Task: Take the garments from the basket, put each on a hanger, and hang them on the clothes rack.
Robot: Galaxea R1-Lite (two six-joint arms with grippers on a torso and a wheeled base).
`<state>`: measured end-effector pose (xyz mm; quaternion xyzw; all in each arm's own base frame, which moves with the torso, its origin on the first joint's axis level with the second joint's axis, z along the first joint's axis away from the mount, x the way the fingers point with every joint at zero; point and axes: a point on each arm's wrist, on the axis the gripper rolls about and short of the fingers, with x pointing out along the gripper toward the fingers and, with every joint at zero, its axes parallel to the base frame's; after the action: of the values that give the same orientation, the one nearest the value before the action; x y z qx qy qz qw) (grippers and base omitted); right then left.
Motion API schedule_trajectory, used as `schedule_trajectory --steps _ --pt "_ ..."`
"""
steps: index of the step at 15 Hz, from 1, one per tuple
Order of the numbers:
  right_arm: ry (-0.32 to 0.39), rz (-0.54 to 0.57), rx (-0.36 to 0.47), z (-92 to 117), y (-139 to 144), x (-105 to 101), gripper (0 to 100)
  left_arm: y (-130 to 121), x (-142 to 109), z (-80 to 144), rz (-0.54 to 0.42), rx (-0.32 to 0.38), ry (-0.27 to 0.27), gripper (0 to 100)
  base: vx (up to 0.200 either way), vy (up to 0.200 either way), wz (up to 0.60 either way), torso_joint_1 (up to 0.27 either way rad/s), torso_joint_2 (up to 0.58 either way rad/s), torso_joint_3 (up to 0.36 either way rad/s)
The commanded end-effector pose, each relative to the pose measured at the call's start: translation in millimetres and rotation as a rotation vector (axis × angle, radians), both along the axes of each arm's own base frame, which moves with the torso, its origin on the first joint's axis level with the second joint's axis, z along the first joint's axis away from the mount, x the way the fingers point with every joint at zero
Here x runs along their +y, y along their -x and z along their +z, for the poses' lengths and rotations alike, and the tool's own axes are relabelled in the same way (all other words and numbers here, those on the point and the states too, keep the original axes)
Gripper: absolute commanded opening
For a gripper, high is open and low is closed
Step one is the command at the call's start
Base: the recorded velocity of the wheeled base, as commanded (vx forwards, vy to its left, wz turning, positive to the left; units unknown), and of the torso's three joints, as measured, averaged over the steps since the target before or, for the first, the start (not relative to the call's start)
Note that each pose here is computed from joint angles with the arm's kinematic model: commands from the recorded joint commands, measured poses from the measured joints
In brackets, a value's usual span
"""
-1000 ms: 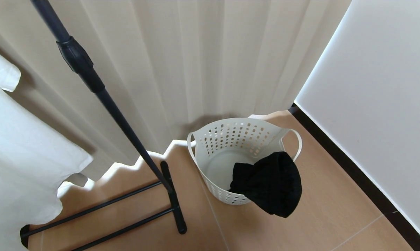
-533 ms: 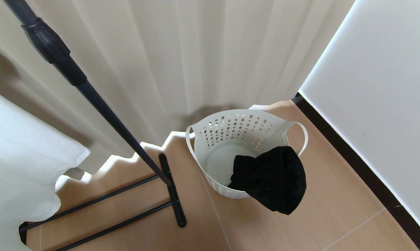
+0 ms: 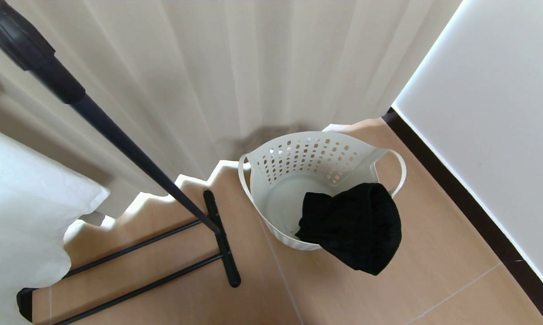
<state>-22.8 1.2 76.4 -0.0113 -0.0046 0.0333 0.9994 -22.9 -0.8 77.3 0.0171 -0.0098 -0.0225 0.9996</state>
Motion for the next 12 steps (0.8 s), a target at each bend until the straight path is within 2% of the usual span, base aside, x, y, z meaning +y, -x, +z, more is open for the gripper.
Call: schedule_trajectory --steps 1,9,12 --pt "-0.001 0.001 -0.001 0.0 0.0 0.0 100 -0.1 0.1 -0.1 0.001 0.002 0.002 100 0.0 0.0 0.0 0.002 0.01 -0.105" --pt "-0.004 -0.007 0.001 -0.1 0.0 -0.2 100 -0.1 0.2 0.1 0.005 0.001 0.005 100 0.0 0.0 0.0 0.002 0.0 -0.146" --pt "0.002 -0.005 0.001 -0.1 0.0 -0.1 100 -0.1 0.2 0.1 0.008 0.001 0.006 100 0.0 0.0 0.0 0.002 0.0 -0.062"
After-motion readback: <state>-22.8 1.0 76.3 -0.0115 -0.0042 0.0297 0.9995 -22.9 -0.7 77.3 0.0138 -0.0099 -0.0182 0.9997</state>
